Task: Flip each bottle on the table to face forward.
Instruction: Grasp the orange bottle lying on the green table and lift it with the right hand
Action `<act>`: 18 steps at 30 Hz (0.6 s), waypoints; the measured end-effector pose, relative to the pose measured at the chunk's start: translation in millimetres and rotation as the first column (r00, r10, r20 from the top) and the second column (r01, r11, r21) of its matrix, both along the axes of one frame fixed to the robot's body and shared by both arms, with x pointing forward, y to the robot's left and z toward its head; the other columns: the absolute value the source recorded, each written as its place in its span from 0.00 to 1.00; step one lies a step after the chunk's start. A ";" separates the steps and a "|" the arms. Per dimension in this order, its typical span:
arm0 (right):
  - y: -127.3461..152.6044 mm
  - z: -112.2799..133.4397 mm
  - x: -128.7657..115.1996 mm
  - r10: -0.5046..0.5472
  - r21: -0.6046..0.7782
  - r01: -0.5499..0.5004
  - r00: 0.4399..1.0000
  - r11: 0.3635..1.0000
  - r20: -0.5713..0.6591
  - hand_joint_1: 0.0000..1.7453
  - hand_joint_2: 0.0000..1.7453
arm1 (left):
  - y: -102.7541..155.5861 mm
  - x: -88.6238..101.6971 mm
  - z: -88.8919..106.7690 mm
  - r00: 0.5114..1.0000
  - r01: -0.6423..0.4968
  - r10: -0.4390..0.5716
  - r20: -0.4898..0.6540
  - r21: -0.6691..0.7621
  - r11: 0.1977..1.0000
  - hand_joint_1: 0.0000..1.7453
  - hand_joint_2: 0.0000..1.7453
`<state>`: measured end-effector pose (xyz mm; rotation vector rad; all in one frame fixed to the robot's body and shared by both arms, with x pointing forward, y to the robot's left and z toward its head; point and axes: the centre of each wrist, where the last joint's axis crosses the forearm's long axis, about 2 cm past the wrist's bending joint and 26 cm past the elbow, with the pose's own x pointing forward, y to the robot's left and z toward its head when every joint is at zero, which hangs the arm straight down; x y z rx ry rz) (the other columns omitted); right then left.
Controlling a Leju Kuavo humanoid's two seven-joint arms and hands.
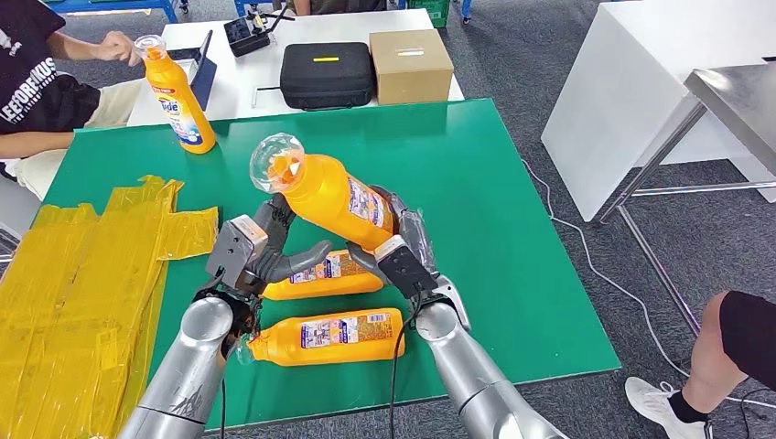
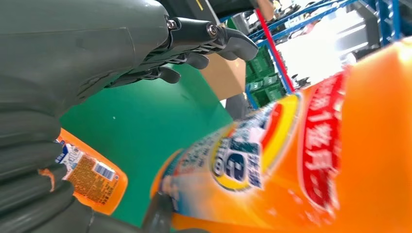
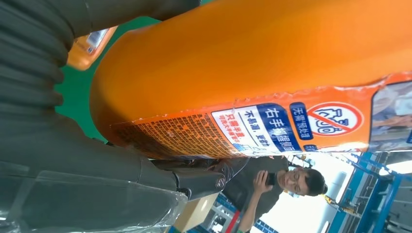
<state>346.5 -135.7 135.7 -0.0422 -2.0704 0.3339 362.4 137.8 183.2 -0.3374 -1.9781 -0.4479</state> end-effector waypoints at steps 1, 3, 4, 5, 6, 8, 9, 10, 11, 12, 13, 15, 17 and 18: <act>1.9 0.5 0.2 0.004 0.003 -0.004 1.000 1.000 -0.003 1.00 1.00 | -0.1 -1.5 0.2 1.000 -0.003 0.003 0.004 -0.005 1.000 0.00 1.00; 5.8 1.4 0.5 0.011 0.009 -0.011 1.000 1.000 -0.008 1.00 1.00 | -0.3 -4.6 0.5 1.000 -0.010 0.010 0.011 -0.014 1.000 0.00 1.00; 7.5 1.7 0.5 0.014 0.012 -0.014 1.000 1.000 -0.010 1.00 1.00 | -0.5 -6.0 0.7 1.000 -0.012 0.013 0.014 -0.021 1.000 0.00 1.00; 9.4 2.0 0.5 0.018 0.015 -0.017 1.000 1.000 -0.013 1.00 1.00 | -0.7 -7.4 0.9 1.000 -0.014 0.014 0.016 -0.029 0.999 0.00 1.00; 11.2 2.3 0.4 0.021 0.017 -0.020 1.000 1.000 -0.017 1.00 1.00 | -1.0 -9.0 1.0 1.000 -0.015 0.015 0.017 -0.040 0.999 0.00 1.00; 14.8 2.7 0.3 0.026 0.023 -0.026 0.999 0.999 -0.027 1.00 1.00 | -1.6 -12.5 1.3 1.000 -0.012 0.013 0.021 -0.064 0.998 0.00 1.00; 16.4 2.7 0.3 0.029 0.024 -0.029 0.999 0.999 -0.032 1.00 1.00 | -2.1 -14.3 1.8 1.000 -0.009 0.011 0.024 -0.075 0.997 0.00 1.00; 17.5 2.6 0.4 0.032 0.025 -0.031 0.999 0.999 -0.037 1.00 1.00 | -2.7 -16.1 2.3 1.000 -0.006 0.009 0.027 -0.084 0.996 0.00 1.00; 18.5 2.3 0.4 0.035 0.024 -0.034 0.998 0.999 -0.042 1.00 1.00 | -3.3 -17.8 3.2 1.000 -0.003 0.006 0.030 -0.092 0.996 0.00 1.00; 19.3 2.0 0.5 0.039 0.024 -0.038 0.998 0.999 -0.048 1.00 1.00 | -4.1 -19.2 4.1 0.999 -0.001 0.004 0.033 -0.100 0.995 0.00 1.00; 20.3 1.5 0.5 0.043 0.024 -0.042 0.998 0.999 -0.053 1.00 1.00 | -4.9 -20.4 5.1 0.999 0.001 0.003 0.036 -0.106 0.994 0.00 1.00; 23.5 0.9 -0.1 0.056 0.025 -0.055 0.997 0.998 -0.061 1.00 1.00 | -7.2 -22.1 7.9 0.999 0.005 0.000 0.041 -0.115 0.993 0.00 1.00; 28.3 0.7 -1.4 0.074 0.021 -0.073 0.995 0.997 -0.066 1.00 1.00 | -10.0 -23.2 10.4 0.999 0.009 -0.003 0.044 -0.123 0.992 0.00 1.00; 31.0 0.7 -2.3 0.085 0.016 -0.084 0.994 0.996 -0.067 1.00 1.00 | -11.4 -23.7 11.3 0.999 0.010 -0.004 0.045 -0.126 0.992 0.00 1.00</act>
